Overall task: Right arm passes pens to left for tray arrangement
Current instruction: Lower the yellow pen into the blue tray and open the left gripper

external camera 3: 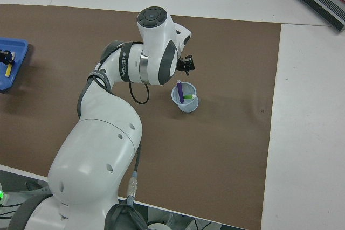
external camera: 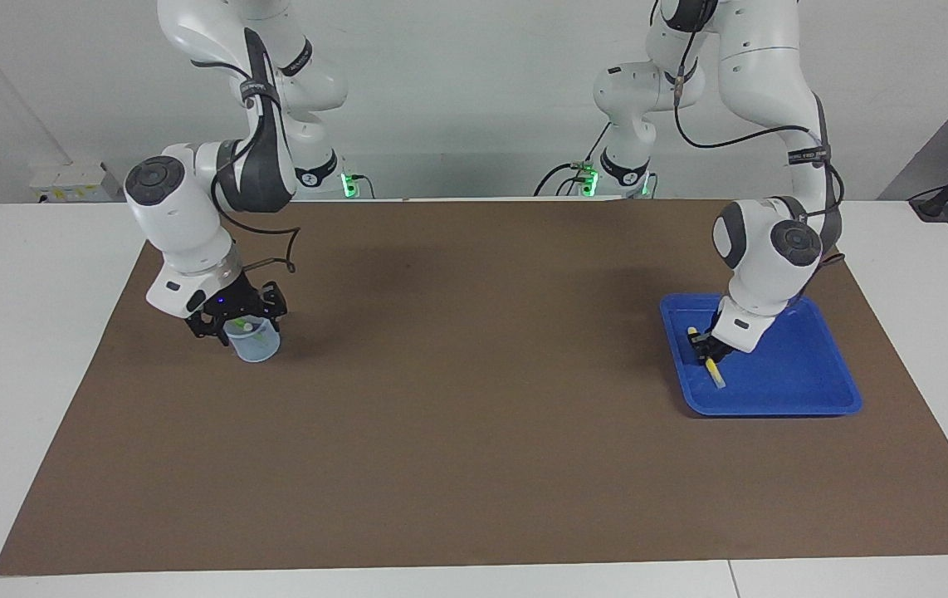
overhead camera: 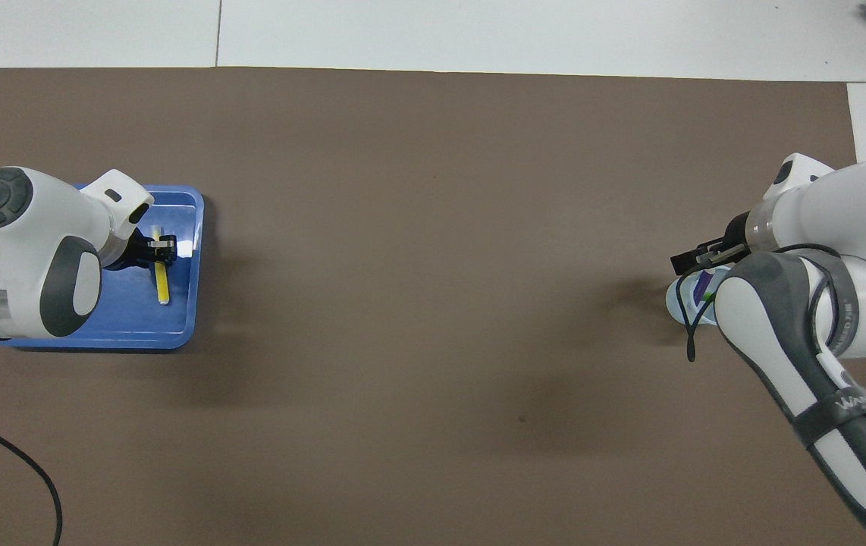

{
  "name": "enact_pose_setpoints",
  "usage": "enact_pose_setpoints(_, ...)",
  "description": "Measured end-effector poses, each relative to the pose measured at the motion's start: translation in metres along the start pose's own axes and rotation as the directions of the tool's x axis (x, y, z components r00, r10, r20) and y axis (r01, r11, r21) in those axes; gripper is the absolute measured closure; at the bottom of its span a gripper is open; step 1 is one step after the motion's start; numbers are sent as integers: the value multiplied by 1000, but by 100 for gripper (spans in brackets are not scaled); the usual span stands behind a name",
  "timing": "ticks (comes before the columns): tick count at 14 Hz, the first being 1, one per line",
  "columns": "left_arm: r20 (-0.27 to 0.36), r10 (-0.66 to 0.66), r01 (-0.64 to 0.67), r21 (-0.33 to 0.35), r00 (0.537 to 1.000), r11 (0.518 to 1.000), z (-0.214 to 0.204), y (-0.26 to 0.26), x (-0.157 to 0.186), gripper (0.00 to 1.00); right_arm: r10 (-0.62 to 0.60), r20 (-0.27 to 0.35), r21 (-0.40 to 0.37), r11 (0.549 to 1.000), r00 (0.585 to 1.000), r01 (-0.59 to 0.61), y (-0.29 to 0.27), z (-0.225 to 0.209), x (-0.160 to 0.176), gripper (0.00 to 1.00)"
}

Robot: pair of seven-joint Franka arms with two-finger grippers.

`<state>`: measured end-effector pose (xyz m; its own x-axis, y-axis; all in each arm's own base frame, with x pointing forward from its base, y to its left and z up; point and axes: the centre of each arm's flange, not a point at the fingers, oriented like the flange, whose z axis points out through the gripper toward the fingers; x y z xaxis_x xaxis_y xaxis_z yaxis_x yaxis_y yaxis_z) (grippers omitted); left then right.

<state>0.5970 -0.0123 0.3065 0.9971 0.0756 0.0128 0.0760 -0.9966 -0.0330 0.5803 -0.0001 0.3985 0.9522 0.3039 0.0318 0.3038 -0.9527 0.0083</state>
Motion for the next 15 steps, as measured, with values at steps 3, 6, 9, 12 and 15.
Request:
enact_pose_setpoints(3, -1, -1, 1, 0, 1000, 1000, 0, -1, 0, 22, -11, 45, -3, 1000, 999, 11, -1, 3, -5, 20)
enact_pose_setpoints(6, -5, 6, -6, -2, 1000, 1000, -2, 4, 0, 0, -14, 63, -2, 1000, 998, 14, -1, 4, -7, 20)
enact_pose_setpoints(9, -15, 19, -19, 6, 1000, 1000, -4, 15, 1, 0, -14, 66, -2, 1000, 998, 14, -1, 4, -7, 36)
enact_pose_setpoints(12, -26, -1, 1, 8, 1000, 1000, -16, 5, 8, 0, -14, 66, -2, 1000, 998, 15, -1, 4, -7, 50)
enact_pose_setpoints(15, 59, -15, 14, 31, 998, 999, -63, -2, 12, 0, -14, 66, -2, 1000, 998, 15, -1, 4, -7, 60)
